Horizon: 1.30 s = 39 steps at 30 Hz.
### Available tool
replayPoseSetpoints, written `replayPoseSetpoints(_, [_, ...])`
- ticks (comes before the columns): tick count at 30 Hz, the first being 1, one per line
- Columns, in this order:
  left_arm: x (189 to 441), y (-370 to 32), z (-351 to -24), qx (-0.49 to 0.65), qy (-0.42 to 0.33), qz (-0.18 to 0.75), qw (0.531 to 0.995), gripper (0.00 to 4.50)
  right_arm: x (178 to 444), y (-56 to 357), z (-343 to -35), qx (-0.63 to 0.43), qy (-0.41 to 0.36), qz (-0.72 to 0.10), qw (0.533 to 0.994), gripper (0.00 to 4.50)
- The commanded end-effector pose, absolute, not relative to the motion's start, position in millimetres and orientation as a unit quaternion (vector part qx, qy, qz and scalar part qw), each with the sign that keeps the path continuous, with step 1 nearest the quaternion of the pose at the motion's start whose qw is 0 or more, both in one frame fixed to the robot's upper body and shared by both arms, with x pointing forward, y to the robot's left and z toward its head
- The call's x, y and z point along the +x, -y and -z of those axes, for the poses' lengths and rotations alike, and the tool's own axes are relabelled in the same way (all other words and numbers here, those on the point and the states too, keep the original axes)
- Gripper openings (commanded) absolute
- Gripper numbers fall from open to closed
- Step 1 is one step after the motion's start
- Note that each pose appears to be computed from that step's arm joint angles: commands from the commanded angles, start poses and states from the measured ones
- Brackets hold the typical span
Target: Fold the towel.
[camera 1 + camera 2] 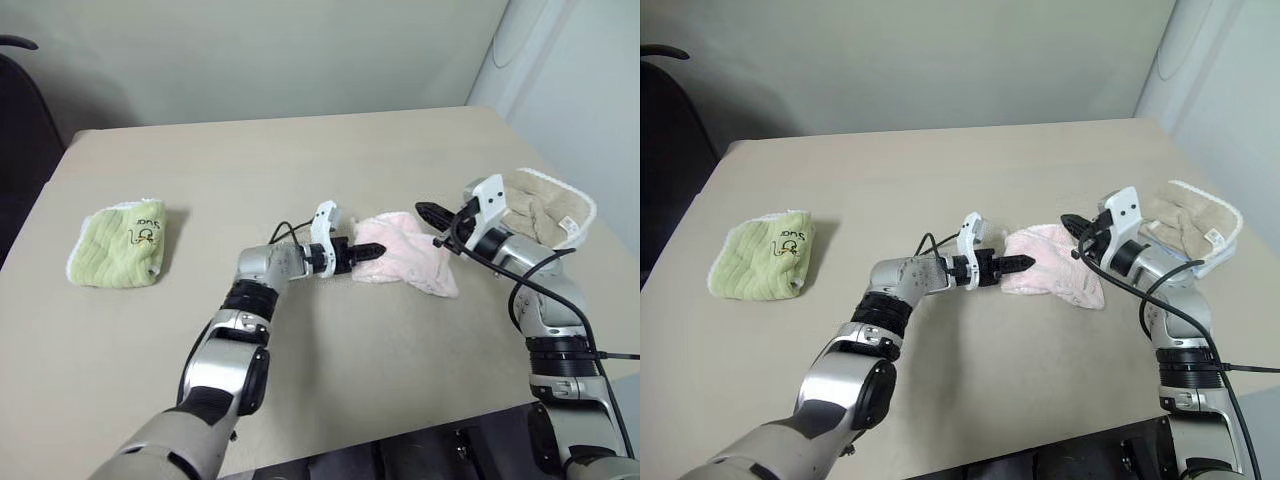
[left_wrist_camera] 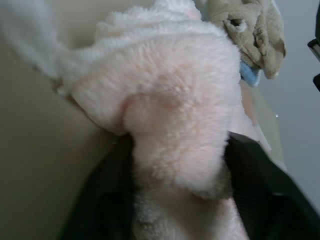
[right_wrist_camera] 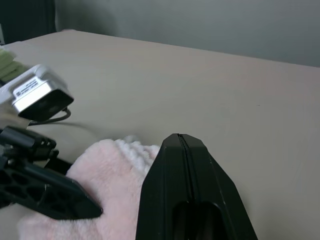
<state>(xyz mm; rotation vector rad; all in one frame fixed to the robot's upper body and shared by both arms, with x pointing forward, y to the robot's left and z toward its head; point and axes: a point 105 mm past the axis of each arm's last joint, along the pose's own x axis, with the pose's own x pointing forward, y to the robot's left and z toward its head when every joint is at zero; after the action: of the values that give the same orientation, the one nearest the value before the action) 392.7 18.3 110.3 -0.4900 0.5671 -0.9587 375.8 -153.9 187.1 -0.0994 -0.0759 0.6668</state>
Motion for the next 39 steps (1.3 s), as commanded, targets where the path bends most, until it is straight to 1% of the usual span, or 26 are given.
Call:
replayPoseSetpoints(1, [394, -19, -122, -0.235, -0.242, 0.451, 0.826, 1.37, 377, 160, -213, -0.044, 0.082, -0.314, 0.945, 0.0])
replayPoseSetpoints(4, [396, -20, -124, -0.245, -0.232, 0.442, 0.831, 0.32, 380, 160, -215, -0.043, 0.085, -0.31, 0.946, 0.0])
replayPoseSetpoints(5, [396, -21, -125, -0.251, -0.229, 0.438, 0.832, 0.05, 381, 161, -216, -0.042, 0.088, -0.306, 0.947, 0.0])
replayPoseSetpoints(8, [400, -27, -132, -0.281, -0.209, 0.421, 0.836, 0.0, 384, 167, -221, -0.033, 0.101, -0.286, 0.952, 0.0])
replayPoseSetpoints(10, [409, -40, -149, -0.321, -0.179, 0.397, 0.841, 0.0, 386, 172, -227, -0.027, 0.112, -0.272, 0.956, 0.0])
replayPoseSetpoints(11, [416, -53, -164, -0.342, -0.151, 0.378, 0.847, 0.0, 387, 176, -230, -0.026, 0.118, -0.261, 0.958, 0.0])
replayPoseSetpoints(13, [428, -92, -206, -0.387, -0.071, 0.327, 0.859, 0.0, 389, 183, -234, -0.023, 0.125, -0.244, 0.961, 0.0])
replayPoseSetpoints(15, [429, -136, -245, -0.415, 0.002, 0.286, 0.864, 0.0, 390, 185, -234, -0.021, 0.126, -0.239, 0.963, 0.0])
replayPoseSetpoints(17, [419, -183, -275, -0.415, 0.061, 0.24, 0.875, 0.0, 390, 186, -233, -0.023, 0.124, -0.239, 0.963, 0.0])
replayPoseSetpoints(19, [405, -230, -295, -0.409, 0.104, 0.184, 0.888, 0.0, 391, 185, -231, -0.023, 0.122, -0.24, 0.963, 0.0])
replayPoseSetpoints(21, [386, -280, -305, -0.403, 0.136, 0.117, 0.897, 0.0, 393, 183, -229, -0.023, 0.118, -0.244, 0.962, 0.0])
replayPoseSetpoints(23, [363, -326, -309, -0.397, 0.163, 0.049, 0.902, 0.0, 395, 179, -227, -0.022, 0.116, -0.253, 0.96, 0.0])
replayPoseSetpoints(25, [338, -361, -307, -0.391, 0.184, -0.011, 0.902, 0.0, 397, 174, -225, -0.023, 0.114, -0.26, 0.958, 0.0])
replayPoseSetpoints(27, [314, -389, -294, -0.385, 0.191, -0.068, 0.901, 0.0, 400, 171, -224, -0.023, 0.113, -0.266, 0.957, 0.0])
replayPoseSetpoints(29, [295, -411, -268, -0.412, 0.179, -0.123, 0.885, 0.0, 402, 168, -223, -0.022, 0.112, -0.271, 0.956, 0.0])
replayPoseSetpoints(30, [288, -416, -250, -0.409, 0.163, -0.146, 0.886, 0.0, 402, 167, -223, -0.022, 0.112, -0.274, 0.955, 0.0])
replayPoseSetpoints(32, [284, -415, -216, -0.417, 0.127, -0.165, 0.885, 0.0, 405, 162, -223, -0.022, 0.112, -0.282, 0.953, 0.0])
replayPoseSetpoints(33, [283, -412, -203, -0.42, 0.112, -0.166, 0.885, 0.73, 405, 161, -224, -0.022, 0.112, -0.285, 0.952, 0.0])
replayPoseSetpoints(35, [283, -408, -186, -0.443, 0.097, -0.167, 0.876, 1.37, 407, 158, -225, -0.022, 0.113, -0.29, 0.95, 0.0])
replayPoseSetpoints(36, [283, -408, -179, -0.45, 0.092, -0.168, 0.872, 1.8, 407, 157, -225, -0.022, 0.114, -0.291, 0.95, 0.0])
replayPoseSetpoints(39, [278, -410, -162, -0.472, 0.078, -0.181, 0.859, 2.89, 408, 153, -227, -0.019, 0.117, -0.296, 0.948, 0.0])
